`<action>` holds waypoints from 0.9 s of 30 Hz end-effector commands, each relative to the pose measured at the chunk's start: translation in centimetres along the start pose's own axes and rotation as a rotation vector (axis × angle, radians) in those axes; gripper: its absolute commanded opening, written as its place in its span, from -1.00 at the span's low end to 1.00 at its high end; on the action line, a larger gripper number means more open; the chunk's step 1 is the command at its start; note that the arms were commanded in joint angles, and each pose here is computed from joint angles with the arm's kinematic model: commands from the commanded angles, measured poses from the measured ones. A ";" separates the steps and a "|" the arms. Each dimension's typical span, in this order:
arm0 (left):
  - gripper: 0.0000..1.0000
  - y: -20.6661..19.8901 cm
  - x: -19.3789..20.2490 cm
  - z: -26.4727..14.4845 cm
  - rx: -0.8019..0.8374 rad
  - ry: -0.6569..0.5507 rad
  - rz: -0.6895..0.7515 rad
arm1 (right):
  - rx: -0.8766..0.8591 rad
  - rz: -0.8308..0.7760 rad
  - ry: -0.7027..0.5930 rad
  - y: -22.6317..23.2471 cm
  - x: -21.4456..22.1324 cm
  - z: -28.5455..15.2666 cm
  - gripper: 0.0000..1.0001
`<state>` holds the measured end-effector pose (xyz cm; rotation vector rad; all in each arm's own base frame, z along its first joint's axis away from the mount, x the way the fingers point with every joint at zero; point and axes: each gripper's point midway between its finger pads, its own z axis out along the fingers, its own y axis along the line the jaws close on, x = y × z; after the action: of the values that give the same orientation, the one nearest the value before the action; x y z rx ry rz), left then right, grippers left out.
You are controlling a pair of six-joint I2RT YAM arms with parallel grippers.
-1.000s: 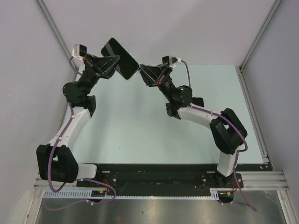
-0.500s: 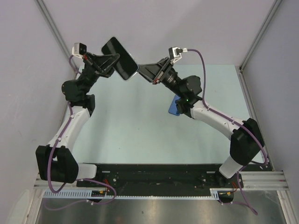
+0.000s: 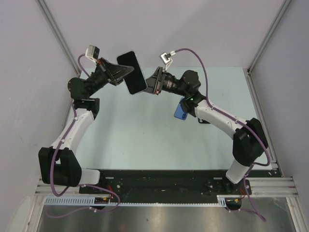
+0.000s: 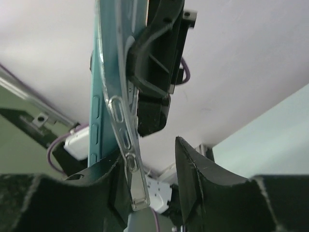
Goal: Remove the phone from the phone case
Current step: Remove the phone case from the phone.
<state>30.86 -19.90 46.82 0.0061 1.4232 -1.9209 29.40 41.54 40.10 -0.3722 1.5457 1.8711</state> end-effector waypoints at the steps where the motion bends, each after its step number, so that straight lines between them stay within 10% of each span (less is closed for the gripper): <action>1: -1.00 -4.9 7.1 0.5 0.186 0.238 0.049 | 0.097 0.284 0.325 -8.5 11.6 0.2 -0.26; 5: -1.00 -1.9 8.2 -0.3 0.196 0.256 -0.013 | -0.020 0.350 0.349 -8.1 13.0 0.8 -0.97; 15: -0.99 3.3 9.5 -1.7 0.121 0.257 -0.070 | 0.168 0.391 0.244 -12.0 12.9 -1.7 -1.00; 23: 0.34 5.2 9.0 -2.2 0.007 0.251 0.002 | 0.396 0.288 0.168 -14.6 11.8 -4.2 -1.00; 27: 0.67 7.1 8.8 -2.9 -0.137 0.238 0.009 | 0.457 0.252 0.143 -15.0 10.9 -5.0 -1.00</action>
<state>32.07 -22.07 32.94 -0.1169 1.6988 -1.9149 28.71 42.46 26.71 -0.2707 1.9009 1.8586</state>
